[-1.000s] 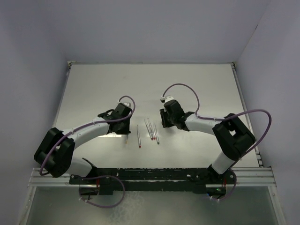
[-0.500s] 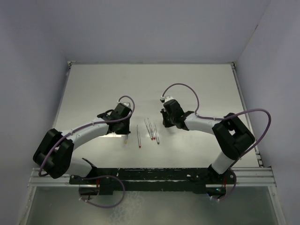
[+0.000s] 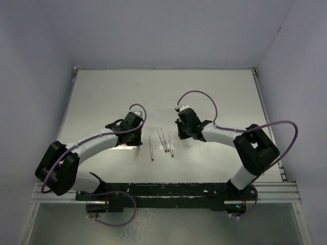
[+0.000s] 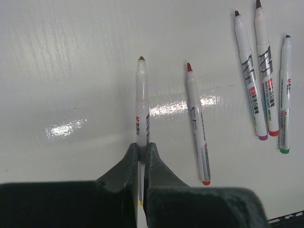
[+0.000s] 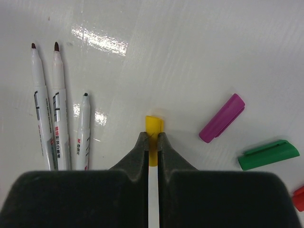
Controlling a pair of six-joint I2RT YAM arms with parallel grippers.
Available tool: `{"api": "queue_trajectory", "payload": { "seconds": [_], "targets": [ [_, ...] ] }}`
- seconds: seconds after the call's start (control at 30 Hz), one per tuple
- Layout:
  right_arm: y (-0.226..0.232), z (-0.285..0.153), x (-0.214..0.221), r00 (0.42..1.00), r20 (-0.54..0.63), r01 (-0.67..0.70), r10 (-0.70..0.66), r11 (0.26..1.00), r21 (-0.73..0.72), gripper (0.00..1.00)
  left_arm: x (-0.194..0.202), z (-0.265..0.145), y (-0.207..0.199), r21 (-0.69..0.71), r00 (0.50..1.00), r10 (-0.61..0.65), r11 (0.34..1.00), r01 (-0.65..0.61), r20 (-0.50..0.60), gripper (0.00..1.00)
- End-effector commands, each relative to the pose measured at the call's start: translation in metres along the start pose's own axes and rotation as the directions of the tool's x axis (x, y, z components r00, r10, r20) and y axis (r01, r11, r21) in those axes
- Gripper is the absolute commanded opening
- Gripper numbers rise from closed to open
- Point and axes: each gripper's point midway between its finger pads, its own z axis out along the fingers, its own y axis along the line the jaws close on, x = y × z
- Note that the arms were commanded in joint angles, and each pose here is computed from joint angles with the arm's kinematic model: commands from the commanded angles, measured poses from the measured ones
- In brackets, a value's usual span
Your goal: Insert the pens into the pen caps
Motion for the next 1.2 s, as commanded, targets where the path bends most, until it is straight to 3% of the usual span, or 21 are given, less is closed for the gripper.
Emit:
{"api": "queue_trajectory", "payload": {
  "seconds": [0.0, 0.27, 0.37, 0.7, 1.17],
  "targets": [
    [0.009, -0.018, -0.027, 0.998, 0.064, 0.006, -0.005, 1.000, -0.022, 0.00, -0.010, -0.005, -0.007, 0.038, 0.999, 0.015, 0.999, -0.017, 0.045, 0.00],
    [0.006, 0.001, 0.000, 0.996, -0.090, 0.023, -0.022, 1.000, 0.006, 0.00, -0.008, -0.005, -0.006, 0.036, 0.999, 0.025, 0.999, -0.026, 0.040, 0.00],
    [0.003, 0.004, 0.012, 0.989, -0.146, 0.035, -0.031, 0.999, 0.021, 0.10, -0.008, -0.005, -0.005, 0.030, 0.999, 0.030, 0.999, -0.031, 0.039, 0.00],
    [-0.008, -0.001, 0.022, 0.971, -0.235, 0.076, -0.053, 0.993, 0.087, 0.29, -0.008, -0.004, -0.002, 0.017, 0.998, 0.043, 0.999, -0.044, 0.039, 0.00],
    [-0.010, 0.003, 0.042, 0.954, -0.293, 0.102, -0.068, 0.989, 0.105, 0.29, -0.008, -0.004, -0.002, 0.014, 0.998, 0.047, 0.999, -0.048, 0.041, 0.00]
  ]
}}
